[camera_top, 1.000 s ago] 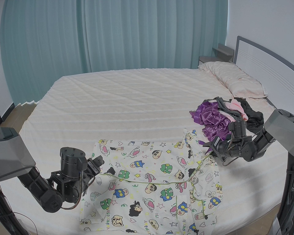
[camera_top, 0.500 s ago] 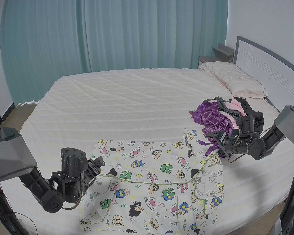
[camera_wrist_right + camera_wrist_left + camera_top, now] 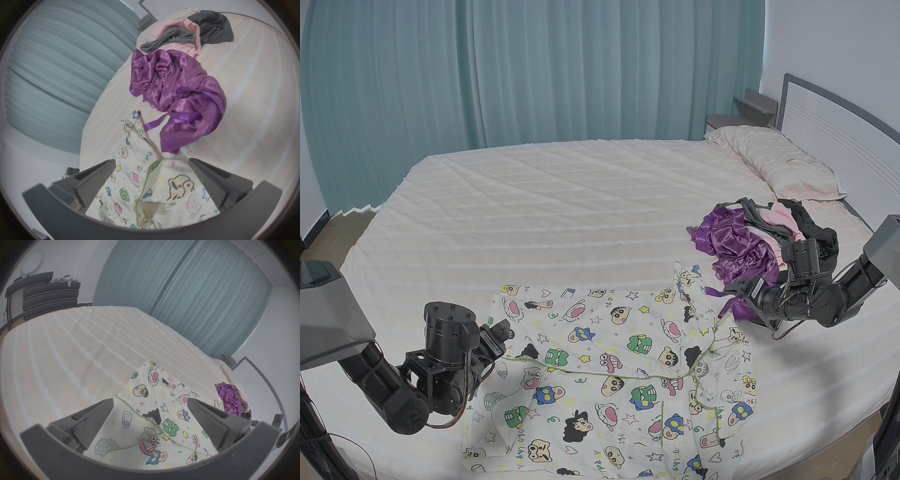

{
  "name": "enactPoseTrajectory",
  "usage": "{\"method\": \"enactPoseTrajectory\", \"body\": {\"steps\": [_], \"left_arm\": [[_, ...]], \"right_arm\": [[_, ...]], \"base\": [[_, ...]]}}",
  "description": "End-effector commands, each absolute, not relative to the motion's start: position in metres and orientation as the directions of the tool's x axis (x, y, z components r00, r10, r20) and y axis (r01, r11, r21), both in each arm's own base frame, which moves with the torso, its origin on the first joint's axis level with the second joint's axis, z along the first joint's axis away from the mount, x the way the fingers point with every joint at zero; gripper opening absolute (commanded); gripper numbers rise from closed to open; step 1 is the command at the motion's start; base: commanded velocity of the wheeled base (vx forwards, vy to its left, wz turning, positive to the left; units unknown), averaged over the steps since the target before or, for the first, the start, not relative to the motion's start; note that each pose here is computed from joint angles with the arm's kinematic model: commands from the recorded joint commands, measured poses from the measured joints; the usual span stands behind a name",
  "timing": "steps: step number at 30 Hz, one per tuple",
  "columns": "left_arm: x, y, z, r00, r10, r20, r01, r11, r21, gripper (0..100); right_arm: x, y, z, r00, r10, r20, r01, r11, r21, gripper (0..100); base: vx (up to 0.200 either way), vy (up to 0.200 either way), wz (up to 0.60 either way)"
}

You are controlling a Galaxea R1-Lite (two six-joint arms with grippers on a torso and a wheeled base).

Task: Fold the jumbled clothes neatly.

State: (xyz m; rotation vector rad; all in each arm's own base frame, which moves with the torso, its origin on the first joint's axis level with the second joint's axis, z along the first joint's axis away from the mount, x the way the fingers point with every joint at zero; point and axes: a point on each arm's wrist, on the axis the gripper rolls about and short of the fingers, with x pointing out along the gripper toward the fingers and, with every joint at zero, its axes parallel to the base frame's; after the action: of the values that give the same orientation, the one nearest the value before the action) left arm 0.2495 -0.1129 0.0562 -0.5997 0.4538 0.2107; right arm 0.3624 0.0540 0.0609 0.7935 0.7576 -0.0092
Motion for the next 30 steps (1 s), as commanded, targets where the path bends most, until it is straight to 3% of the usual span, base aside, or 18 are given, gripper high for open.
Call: {"method": "enactPoseTrajectory", "body": {"steps": [1, 6, 12, 19, 30], "left_arm": [[0.25, -0.113, 0.056, 0.881, 0.061, -0.469, -0.319, 0.808, -0.495, 100], [0.25, -0.113, 0.056, 0.881, 0.061, -0.469, -0.319, 0.808, -0.495, 100], [0.249, -0.113, 0.056, 0.88, 0.061, -0.47, -0.32, 0.808, -0.494, 100], [0.249, -0.114, 0.056, 0.881, 0.06, -0.469, -0.318, 0.809, -0.494, 100], [0.249, -0.114, 0.057, 0.883, 0.059, -0.465, -0.315, 0.809, -0.496, 100]], "right_arm": [[0.369, 0.042, 0.055, 0.739, 0.237, -0.631, 0.316, 0.705, 0.635, 100], [0.361, 0.042, 0.05, 0.721, 0.241, -0.65, 0.332, 0.703, 0.629, 100], [0.343, 0.064, 0.069, 0.723, 0.297, -0.624, 0.264, 0.716, 0.646, 100], [0.329, 0.111, 0.066, 0.667, 0.385, -0.638, 0.182, 0.746, 0.64, 100], [0.327, 0.129, 0.046, 0.632, 0.369, -0.681, 0.191, 0.778, 0.598, 100]], "base": [[0.0, 0.0, 0.0], [0.0, 0.0, 0.0], [0.0, 0.0, 0.0], [0.0, 0.0, 0.0], [0.0, 0.0, 0.0]]}}
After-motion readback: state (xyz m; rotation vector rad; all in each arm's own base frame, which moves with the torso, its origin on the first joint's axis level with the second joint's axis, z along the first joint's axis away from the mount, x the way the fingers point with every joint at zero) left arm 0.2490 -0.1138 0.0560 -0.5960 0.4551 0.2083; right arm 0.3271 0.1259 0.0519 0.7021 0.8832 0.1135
